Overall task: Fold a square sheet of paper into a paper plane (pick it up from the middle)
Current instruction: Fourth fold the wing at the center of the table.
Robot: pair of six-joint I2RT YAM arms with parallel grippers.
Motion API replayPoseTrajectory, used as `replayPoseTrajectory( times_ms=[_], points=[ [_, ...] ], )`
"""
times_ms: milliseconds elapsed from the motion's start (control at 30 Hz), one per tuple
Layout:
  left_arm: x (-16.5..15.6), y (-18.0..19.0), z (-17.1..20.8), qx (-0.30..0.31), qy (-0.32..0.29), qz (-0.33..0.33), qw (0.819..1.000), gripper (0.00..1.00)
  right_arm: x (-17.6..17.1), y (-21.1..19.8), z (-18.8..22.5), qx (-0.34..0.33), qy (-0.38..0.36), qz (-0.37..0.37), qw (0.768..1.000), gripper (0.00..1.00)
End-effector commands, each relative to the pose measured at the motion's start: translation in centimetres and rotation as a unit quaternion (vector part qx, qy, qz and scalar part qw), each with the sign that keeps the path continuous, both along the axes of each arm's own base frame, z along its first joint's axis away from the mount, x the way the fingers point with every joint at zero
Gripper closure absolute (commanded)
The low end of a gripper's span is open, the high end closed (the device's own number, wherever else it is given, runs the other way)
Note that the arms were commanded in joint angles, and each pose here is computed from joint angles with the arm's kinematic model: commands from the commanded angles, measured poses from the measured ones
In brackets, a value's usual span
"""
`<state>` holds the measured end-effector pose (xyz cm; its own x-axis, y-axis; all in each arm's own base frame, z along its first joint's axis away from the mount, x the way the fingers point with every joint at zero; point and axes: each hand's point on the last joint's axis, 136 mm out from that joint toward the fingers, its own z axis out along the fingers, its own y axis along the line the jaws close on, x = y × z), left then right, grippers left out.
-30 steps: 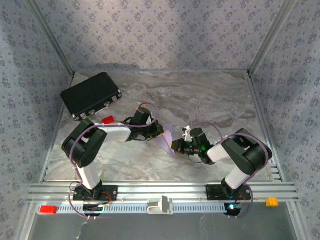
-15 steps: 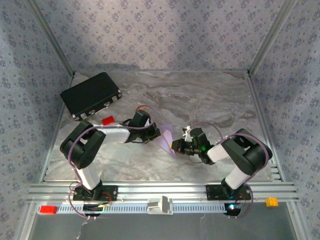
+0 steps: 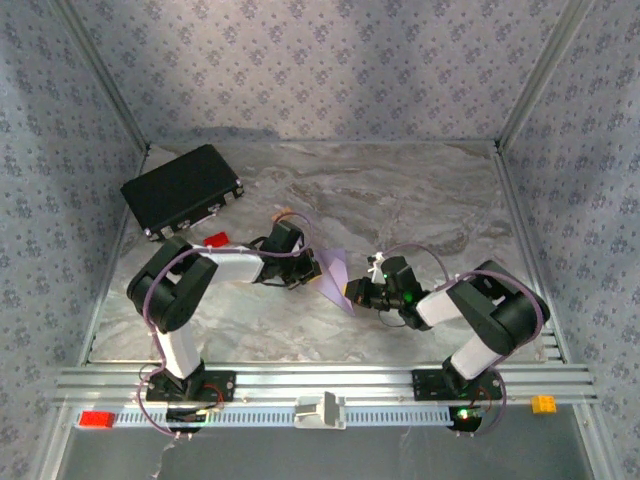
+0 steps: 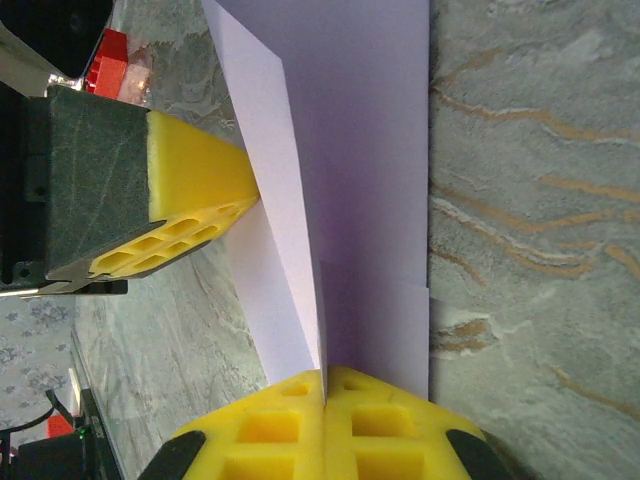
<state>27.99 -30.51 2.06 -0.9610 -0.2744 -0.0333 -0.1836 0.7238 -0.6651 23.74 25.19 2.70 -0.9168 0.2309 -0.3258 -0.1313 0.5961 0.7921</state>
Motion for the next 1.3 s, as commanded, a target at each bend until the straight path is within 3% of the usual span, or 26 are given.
replayPoseTrajectory(
  times_ms=[0, 333, 567, 800, 1267],
  points=[
    [-0.4, 0.3, -0.3, 0.018, 0.009, -0.002, 1.0, 1.0, -0.5, -0.8, -1.3, -0.024, 0.018, -0.002, 1.0, 0.98],
    [1.0, -1.1, 4.0, -0.035, -0.063, -0.014, 0.997, 0.95, -0.5, -0.6, -2.0, -0.02, 0.035, -0.003, 0.999, 0.98],
    [1.1, -3.9, 6.3, -0.093, -0.096, -0.061, 0.989, 0.94, -0.5, -0.7, -2.6, -0.012, 0.051, -0.013, 0.999, 0.99],
    [1.0, -5.8, 5.4, -0.103, -0.087, -0.087, 0.987, 0.94, -0.5, -1.0, -2.8, -0.011, 0.058, -0.023, 0.998, 0.99],
    [1.2, -5.8, 3.4, -0.089, -0.073, -0.084, 0.99, 0.95, -0.6, -1.7, -3.4, -0.013, 0.076, -0.046, 0.996, 0.99]
  ],
)
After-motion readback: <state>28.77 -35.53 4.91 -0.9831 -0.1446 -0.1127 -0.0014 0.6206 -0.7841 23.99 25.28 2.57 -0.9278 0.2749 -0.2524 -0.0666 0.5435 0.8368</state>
